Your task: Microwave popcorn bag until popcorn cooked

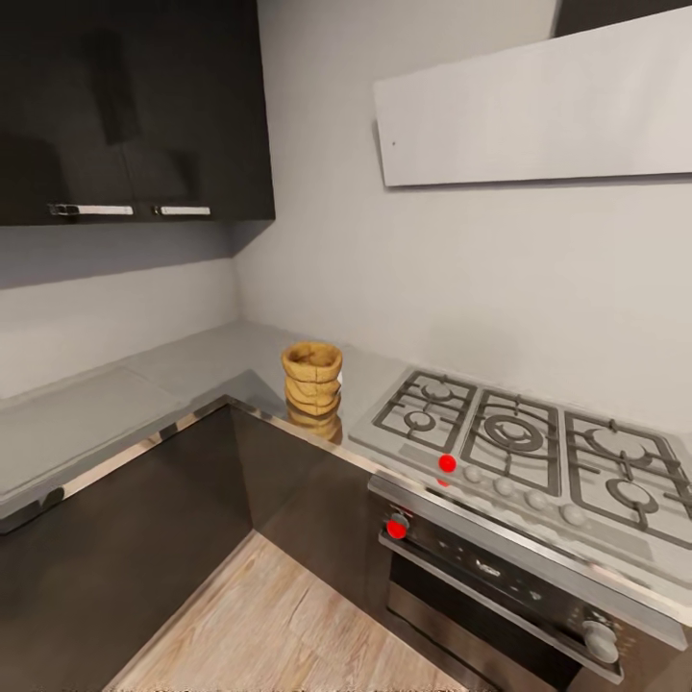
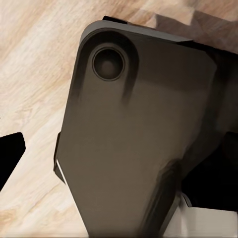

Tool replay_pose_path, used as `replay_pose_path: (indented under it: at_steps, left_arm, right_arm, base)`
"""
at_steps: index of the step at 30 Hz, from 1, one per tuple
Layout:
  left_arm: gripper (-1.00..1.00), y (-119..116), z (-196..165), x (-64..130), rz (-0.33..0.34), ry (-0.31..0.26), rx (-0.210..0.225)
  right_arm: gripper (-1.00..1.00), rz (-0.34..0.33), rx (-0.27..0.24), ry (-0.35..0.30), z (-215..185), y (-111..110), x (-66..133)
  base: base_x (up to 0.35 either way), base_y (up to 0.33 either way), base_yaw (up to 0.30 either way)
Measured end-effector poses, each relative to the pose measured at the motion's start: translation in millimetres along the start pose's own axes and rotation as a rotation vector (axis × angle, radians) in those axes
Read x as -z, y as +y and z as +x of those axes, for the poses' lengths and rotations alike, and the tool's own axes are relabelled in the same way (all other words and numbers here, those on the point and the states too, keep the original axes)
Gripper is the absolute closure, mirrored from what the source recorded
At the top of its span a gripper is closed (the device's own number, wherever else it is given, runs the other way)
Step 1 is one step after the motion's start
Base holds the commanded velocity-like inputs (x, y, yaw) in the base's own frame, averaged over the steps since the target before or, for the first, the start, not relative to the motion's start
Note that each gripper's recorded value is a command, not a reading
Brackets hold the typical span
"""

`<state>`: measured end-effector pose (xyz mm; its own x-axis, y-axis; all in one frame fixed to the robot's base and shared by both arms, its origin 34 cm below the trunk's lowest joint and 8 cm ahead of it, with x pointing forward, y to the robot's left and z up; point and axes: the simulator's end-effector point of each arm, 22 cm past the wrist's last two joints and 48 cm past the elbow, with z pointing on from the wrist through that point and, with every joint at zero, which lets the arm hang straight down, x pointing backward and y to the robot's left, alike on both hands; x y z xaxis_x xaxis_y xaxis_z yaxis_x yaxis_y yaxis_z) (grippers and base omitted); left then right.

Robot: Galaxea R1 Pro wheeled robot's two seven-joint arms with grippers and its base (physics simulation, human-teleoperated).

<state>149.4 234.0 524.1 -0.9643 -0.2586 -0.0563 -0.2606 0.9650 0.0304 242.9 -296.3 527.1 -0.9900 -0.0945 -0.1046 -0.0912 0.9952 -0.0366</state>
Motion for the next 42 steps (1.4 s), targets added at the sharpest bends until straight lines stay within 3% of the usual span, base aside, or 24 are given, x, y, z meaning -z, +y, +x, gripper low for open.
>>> replay_pose_path:
  at_steps: [10,42]
  left_arm:
    - [-1.00,1.5,6.0,13.3,-0.004,0.014,-0.001]
    - [-1.00,9.1,24.3,14.2,-0.021,0.062,0.003]
  right_arm:
    - [-1.00,0.000,-0.001,0.018,6.9,-0.1,12.2]
    - [-1.00,0.018,0.006,0.059,24.0,-3.5,9.8]
  base:
    - [0.000,0.000,0.000]
    - [0.000,0.000,0.000]
